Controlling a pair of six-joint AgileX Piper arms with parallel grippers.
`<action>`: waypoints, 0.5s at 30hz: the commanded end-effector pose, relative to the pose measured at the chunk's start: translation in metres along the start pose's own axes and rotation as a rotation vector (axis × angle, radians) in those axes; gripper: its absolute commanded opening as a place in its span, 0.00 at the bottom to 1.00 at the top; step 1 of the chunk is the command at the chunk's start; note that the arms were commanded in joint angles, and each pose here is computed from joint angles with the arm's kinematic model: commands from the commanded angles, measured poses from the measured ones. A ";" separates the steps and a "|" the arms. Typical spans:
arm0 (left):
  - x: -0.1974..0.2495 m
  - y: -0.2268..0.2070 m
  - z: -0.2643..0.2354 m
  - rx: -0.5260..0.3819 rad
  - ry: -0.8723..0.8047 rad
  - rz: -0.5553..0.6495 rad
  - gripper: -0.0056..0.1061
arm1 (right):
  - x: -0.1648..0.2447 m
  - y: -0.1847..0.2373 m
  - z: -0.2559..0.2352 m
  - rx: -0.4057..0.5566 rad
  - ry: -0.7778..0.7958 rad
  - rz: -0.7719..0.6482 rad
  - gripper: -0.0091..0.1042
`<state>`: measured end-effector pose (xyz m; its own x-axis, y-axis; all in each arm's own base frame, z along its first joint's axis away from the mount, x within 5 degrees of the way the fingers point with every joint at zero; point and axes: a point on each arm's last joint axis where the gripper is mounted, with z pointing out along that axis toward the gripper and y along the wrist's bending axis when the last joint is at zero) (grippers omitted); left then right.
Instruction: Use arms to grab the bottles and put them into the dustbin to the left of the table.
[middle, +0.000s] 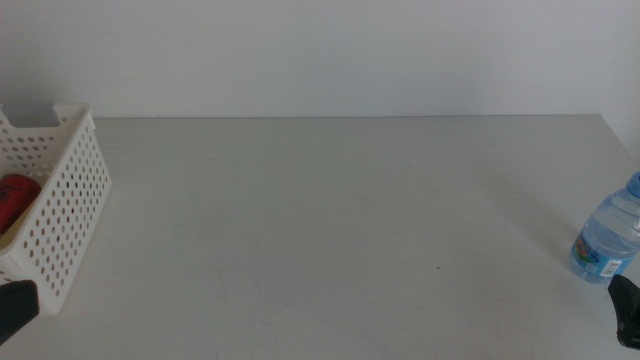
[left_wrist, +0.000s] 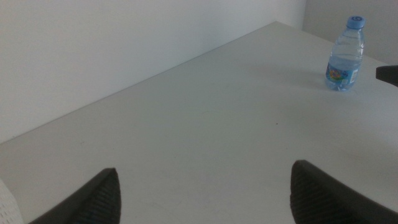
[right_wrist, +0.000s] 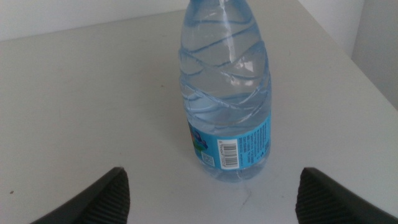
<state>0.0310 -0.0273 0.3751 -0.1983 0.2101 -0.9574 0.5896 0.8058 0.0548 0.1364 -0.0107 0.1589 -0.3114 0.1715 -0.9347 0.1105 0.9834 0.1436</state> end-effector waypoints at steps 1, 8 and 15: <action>-0.013 0.001 -0.001 0.001 -0.081 -0.018 0.89 | -0.012 0.002 0.003 -0.029 -0.129 -0.004 0.74; -0.013 0.001 -0.001 0.001 -0.081 -0.018 0.89 | -0.014 0.001 0.008 -0.022 -0.181 0.011 0.74; -0.013 0.001 -0.001 0.001 -0.081 -0.018 0.89 | -0.013 -0.007 0.020 0.066 -0.243 -0.095 0.74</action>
<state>0.0310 -0.0273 0.3751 -0.1983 0.2101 -0.9574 0.5896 0.8058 0.0548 0.1547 -0.0190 0.1540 -0.1999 0.1197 -0.9725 0.1529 0.9842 0.0898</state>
